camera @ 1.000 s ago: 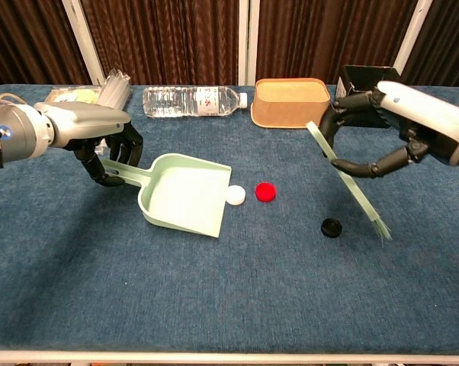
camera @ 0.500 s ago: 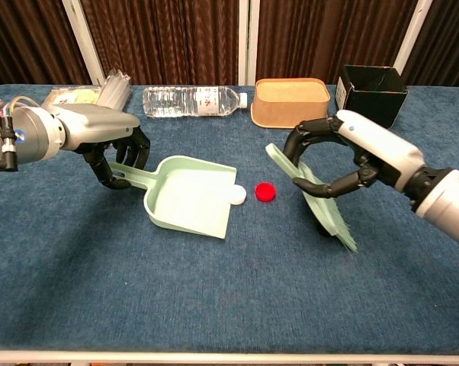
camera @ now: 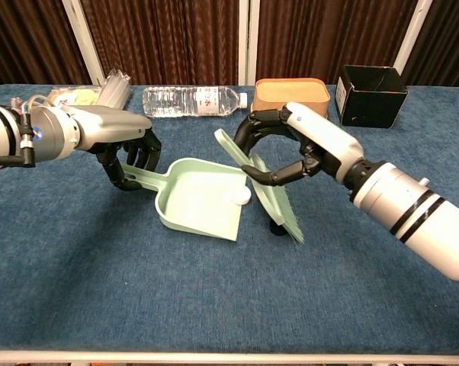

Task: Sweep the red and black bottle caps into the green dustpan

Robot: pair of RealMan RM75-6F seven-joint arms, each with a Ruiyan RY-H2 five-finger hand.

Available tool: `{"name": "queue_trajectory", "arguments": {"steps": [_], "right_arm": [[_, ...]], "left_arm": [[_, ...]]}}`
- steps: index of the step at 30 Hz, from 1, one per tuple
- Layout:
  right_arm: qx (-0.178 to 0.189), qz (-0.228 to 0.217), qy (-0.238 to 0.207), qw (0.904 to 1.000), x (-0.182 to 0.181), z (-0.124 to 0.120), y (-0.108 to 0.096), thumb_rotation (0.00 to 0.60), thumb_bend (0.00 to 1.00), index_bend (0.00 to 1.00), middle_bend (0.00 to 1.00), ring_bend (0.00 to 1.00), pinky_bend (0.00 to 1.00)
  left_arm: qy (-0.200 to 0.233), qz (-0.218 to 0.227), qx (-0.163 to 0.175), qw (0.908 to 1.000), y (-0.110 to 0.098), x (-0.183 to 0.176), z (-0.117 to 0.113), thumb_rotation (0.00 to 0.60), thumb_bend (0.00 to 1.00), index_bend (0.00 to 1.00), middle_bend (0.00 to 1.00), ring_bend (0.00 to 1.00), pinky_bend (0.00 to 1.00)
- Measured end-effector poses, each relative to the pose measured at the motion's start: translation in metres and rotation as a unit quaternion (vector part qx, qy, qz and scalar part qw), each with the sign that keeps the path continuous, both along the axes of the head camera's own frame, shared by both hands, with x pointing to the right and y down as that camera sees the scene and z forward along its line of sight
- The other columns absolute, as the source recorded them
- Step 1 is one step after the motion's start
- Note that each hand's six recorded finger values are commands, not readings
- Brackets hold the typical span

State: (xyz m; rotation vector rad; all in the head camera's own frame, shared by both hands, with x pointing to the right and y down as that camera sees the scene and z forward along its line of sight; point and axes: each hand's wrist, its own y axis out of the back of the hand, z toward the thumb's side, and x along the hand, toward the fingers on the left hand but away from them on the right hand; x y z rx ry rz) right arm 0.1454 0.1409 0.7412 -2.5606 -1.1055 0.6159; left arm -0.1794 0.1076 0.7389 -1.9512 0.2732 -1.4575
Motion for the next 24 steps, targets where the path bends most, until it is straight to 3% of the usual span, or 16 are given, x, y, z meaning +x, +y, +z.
{"name": "queue_trajectory", "arguments": {"steps": [16,24], "right_arm": [[-0.025,0.039,-0.071,0.9964,-0.033,-0.001,-0.005,0.6,0.63,0.79,0.7,0.33,0.18],[-0.014,0.047,-0.105,0.9933,-0.041,-0.012,-0.005,0.6,0.63,0.79,0.7,0.33,0.18]], "left_arm": [[0.029,-0.006,-0.013,0.9995,-0.001,0.021,-0.003,0.6,0.38,0.55,0.55,0.43,0.28],[0.035,-0.005,-0.01,0.9993,-0.001,0.024,-0.008,0.6,0.38,0.55,0.55,0.43,0.28]]}}
